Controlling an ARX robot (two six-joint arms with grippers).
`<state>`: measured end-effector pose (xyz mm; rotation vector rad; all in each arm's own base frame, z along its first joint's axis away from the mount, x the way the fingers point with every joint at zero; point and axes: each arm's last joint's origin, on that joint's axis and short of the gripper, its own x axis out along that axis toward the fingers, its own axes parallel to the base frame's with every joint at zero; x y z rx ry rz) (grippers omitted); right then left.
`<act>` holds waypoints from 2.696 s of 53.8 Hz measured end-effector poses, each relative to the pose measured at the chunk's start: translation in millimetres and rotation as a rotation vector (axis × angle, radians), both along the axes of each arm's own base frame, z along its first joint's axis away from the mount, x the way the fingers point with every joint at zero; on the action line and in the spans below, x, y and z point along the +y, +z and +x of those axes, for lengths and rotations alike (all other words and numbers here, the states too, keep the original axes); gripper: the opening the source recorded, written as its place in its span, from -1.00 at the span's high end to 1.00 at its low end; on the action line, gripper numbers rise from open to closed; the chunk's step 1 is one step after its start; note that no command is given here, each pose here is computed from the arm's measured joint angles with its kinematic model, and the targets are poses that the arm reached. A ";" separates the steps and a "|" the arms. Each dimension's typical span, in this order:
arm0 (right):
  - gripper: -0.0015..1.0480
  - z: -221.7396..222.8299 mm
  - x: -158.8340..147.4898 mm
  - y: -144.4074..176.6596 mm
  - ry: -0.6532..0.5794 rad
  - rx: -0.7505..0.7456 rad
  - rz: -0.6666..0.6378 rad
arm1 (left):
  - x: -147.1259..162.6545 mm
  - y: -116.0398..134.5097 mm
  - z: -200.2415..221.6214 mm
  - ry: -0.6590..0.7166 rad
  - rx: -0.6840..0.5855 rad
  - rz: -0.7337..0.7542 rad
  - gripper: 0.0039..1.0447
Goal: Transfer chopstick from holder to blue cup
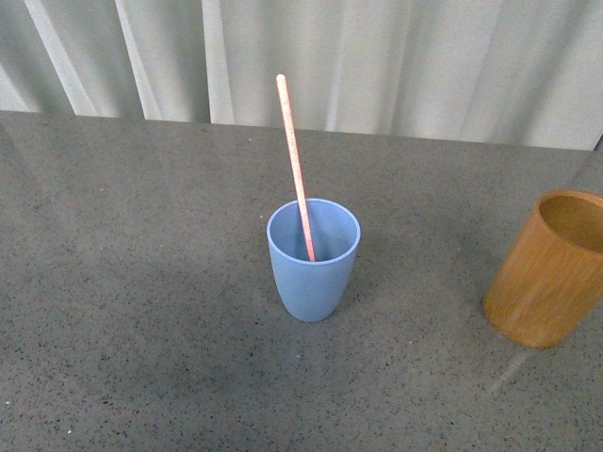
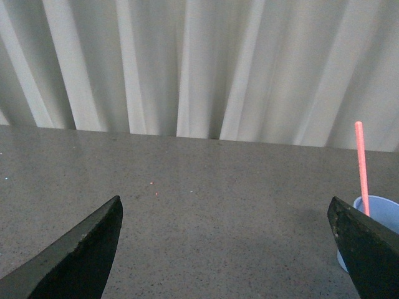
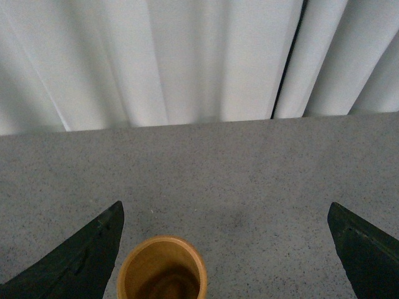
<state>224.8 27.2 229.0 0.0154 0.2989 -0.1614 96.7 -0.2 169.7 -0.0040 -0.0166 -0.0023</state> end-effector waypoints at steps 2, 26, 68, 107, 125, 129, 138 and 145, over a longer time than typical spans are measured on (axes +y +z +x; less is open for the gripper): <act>-0.79 1.0 0.5 -2.4 0.019 0.002 -0.003 | 0.0 0.0 0.0 0.001 0.000 0.000 -0.87; 0.85 -52.8 -23.0 -38.2 0.184 -0.292 -0.009 | 0.0 0.0 0.0 0.001 0.000 0.000 -0.87; 0.98 -95.8 -26.9 -56.1 0.164 -0.317 -0.016 | 0.0 0.0 0.0 0.001 0.000 0.000 -0.87; 0.98 -115.8 -27.0 -54.6 0.164 -0.326 -0.017 | 0.0 0.0 0.0 0.001 0.000 0.000 -0.87; 0.98 -128.3 -27.1 -57.6 0.163 -0.321 -0.016 | 0.0 0.1 -0.1 0.001 -0.002 0.000 -0.87; 0.98 -128.3 -27.1 -57.7 0.163 -0.320 -0.016 | 0.0 0.1 -0.1 0.001 -0.001 0.000 -0.87; 0.96 -128.3 -27.1 -57.7 0.163 -0.320 -0.017 | 0.0 0.1 -0.1 0.001 -0.001 0.000 -0.87; 0.56 -128.3 -27.1 -57.8 0.163 -0.320 -0.017 | 0.0 0.1 -0.1 0.001 -0.001 0.000 -0.87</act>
